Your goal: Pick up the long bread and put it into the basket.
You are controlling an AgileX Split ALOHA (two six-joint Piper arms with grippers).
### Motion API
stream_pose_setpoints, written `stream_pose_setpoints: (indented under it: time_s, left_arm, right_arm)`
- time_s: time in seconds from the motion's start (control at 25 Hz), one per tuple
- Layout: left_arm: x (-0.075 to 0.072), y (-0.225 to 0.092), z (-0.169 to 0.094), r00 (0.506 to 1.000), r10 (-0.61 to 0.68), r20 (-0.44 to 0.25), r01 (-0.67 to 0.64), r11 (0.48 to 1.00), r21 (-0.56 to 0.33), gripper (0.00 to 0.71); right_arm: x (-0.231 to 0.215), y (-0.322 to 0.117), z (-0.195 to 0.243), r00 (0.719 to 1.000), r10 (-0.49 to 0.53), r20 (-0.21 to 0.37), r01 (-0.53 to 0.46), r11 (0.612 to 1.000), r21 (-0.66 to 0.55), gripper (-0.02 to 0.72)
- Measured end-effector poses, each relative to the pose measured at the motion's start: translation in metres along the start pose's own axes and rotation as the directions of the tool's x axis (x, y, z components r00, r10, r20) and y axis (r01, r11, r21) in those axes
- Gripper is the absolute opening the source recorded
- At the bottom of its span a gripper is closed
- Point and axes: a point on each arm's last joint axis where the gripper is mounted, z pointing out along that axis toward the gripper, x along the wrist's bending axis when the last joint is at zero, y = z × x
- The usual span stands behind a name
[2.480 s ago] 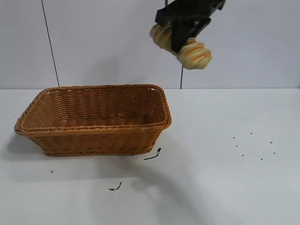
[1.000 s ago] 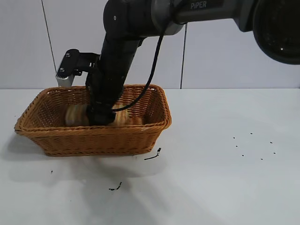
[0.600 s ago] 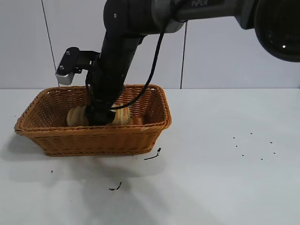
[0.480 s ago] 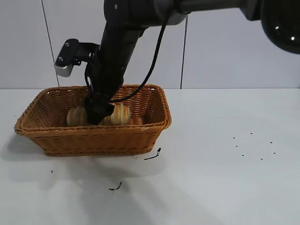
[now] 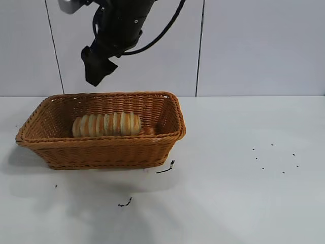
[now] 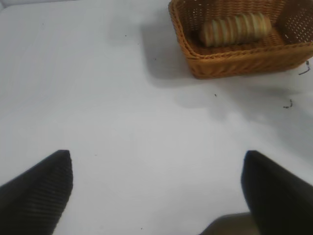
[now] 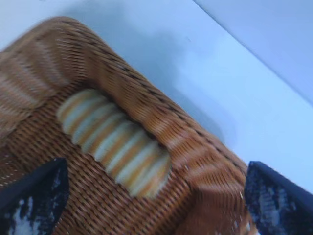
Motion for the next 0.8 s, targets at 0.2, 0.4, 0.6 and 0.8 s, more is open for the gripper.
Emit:
stream_pose_setpoints:
  time_s: [0.2, 0.4, 0.6, 0.8]
  left_arm:
    - [0.0, 0.0, 0.0, 1.0, 0.0, 0.0, 0.0, 1.0, 0.0, 0.696]
    - [0.0, 0.0, 0.0, 1.0, 0.0, 0.0, 0.0, 1.0, 0.0, 0.696]
    - [0.0, 0.0, 0.0, 1.0, 0.0, 0.0, 0.0, 1.0, 0.0, 0.696]
    - [0.0, 0.0, 0.0, 1.0, 0.0, 0.0, 0.0, 1.0, 0.0, 0.696]
  right_arm:
    - [-0.059, -0.011, -0.004, 0.981, 0.175, 0.081, -0.179, 0.983, 0.04, 0.672]
    - [-0.132, -0.035, -0.014, 0.934, 0.315, 0.168, -0.333, 0.939, 0.087, 0.672]
    - [-0.202, -0.066, -0.031, 0.867, 0.424, 0.26, -0.462, 0.88, 0.107, 0.672]
    - [-0.236, -0.087, -0.043, 0.823, 0.485, 0.297, -0.536, 0.836, 0.12, 0.672]
